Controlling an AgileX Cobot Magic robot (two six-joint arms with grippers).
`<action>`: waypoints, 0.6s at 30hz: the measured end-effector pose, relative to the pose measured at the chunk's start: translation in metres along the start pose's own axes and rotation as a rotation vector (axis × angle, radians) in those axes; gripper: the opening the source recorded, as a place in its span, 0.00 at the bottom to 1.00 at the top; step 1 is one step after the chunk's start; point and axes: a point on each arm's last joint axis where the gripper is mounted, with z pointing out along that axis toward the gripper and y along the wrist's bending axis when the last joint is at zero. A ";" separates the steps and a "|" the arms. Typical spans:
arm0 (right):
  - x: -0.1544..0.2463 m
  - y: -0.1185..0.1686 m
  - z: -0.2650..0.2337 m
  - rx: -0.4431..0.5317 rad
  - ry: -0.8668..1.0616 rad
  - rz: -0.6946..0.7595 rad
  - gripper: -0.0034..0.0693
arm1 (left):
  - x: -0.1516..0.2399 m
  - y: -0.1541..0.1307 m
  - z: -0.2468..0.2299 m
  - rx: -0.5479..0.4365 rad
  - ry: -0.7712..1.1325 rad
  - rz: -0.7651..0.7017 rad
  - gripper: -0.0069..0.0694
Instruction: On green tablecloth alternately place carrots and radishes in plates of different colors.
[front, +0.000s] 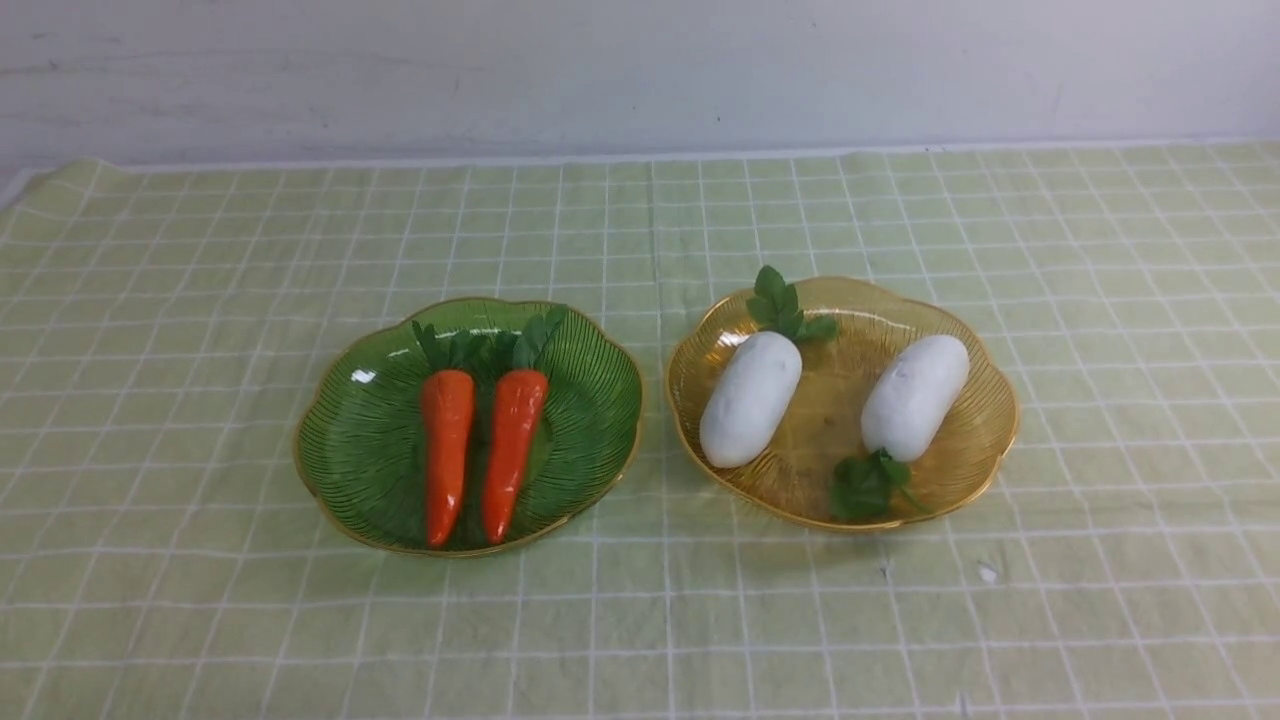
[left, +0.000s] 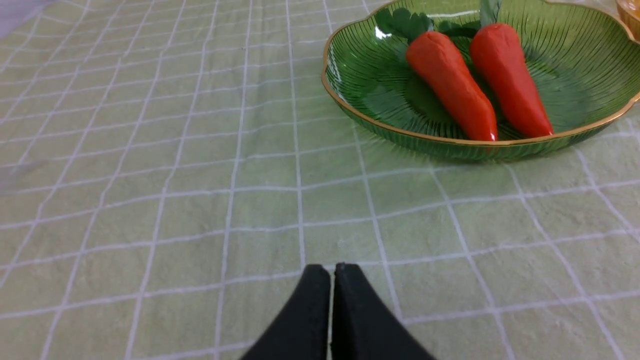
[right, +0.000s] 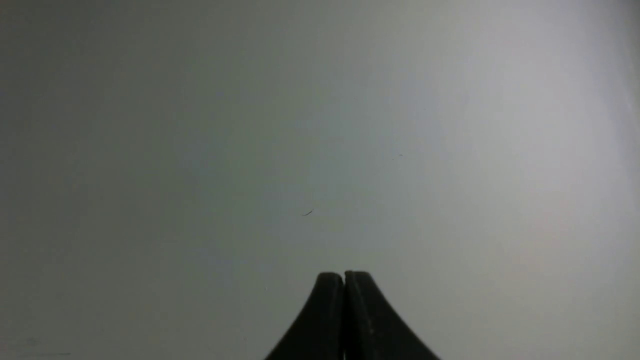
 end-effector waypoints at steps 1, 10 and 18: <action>0.000 0.000 0.000 0.000 0.000 0.000 0.03 | 0.000 0.000 0.000 0.000 0.000 -0.001 0.08; 0.000 0.000 0.000 0.000 0.000 0.000 0.03 | 0.000 0.000 0.000 0.000 0.000 -0.001 0.08; 0.000 0.000 0.000 0.000 0.000 0.000 0.03 | 0.000 0.000 0.000 0.000 0.000 -0.001 0.08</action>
